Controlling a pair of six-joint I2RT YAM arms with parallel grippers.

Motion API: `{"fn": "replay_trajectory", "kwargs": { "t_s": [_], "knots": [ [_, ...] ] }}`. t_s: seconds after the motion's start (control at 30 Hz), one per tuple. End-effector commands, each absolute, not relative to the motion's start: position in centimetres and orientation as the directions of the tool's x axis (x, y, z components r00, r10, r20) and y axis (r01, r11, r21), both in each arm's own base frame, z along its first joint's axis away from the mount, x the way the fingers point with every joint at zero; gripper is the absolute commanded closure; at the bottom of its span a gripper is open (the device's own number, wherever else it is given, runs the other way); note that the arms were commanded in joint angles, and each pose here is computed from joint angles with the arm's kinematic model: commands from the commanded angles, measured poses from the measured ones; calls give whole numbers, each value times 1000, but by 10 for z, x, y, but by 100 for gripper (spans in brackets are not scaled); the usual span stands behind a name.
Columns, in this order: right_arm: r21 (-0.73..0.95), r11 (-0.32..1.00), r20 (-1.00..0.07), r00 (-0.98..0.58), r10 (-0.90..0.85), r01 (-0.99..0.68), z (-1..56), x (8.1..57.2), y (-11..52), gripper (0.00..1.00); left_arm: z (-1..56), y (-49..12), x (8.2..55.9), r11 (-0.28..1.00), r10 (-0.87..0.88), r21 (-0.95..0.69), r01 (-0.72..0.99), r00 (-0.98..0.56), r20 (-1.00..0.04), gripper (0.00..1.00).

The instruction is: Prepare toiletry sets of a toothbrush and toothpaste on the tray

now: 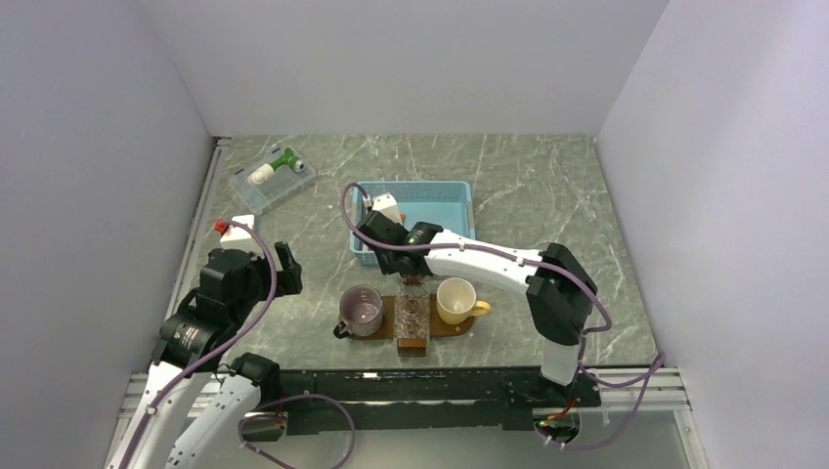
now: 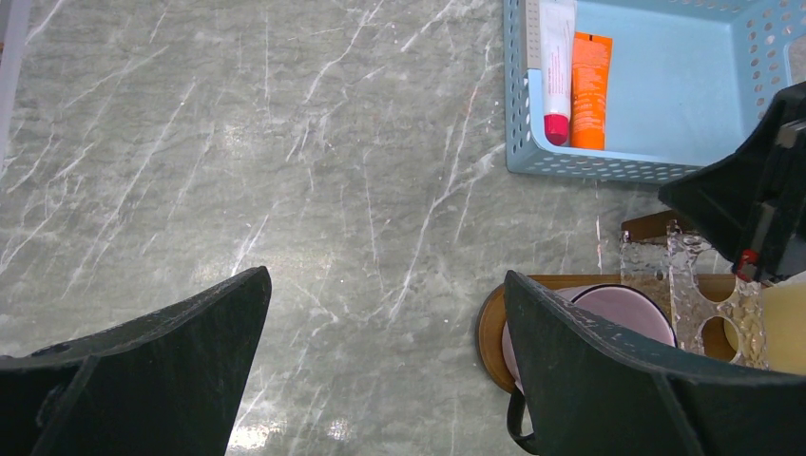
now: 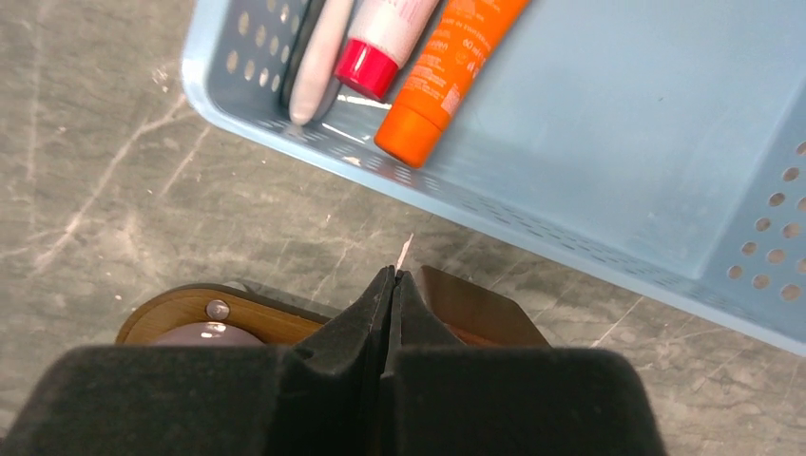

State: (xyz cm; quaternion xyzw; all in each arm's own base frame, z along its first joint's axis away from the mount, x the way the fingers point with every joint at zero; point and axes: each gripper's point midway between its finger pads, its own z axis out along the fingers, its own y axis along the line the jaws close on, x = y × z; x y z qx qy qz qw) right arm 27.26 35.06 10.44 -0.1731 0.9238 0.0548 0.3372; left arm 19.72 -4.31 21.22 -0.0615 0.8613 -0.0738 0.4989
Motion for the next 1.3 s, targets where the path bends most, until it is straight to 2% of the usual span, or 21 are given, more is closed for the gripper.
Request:
{"fn": "replay_trajectory", "kwargs": {
  "t_s": [0.0,0.27,0.57,1.27],
  "knots": [
    [18,944,-739,-640,-209,-329,168,287,348,100,219,-44,202,980,-189,-198,-29,-464,-865,1],
    [-18,969,-735,-654,-180,-246,177,291,297,100,220,-44,202,980,-186,-198,-23,-465,-866,1],
    [-58,979,-682,-709,-182,-196,155,284,257,100,220,-45,202,980,-186,-200,-19,-463,-867,1],
    [12,970,-591,-784,-189,-243,111,270,272,100,220,-45,203,980,-186,-200,-19,-462,-867,1]
  ]
}}
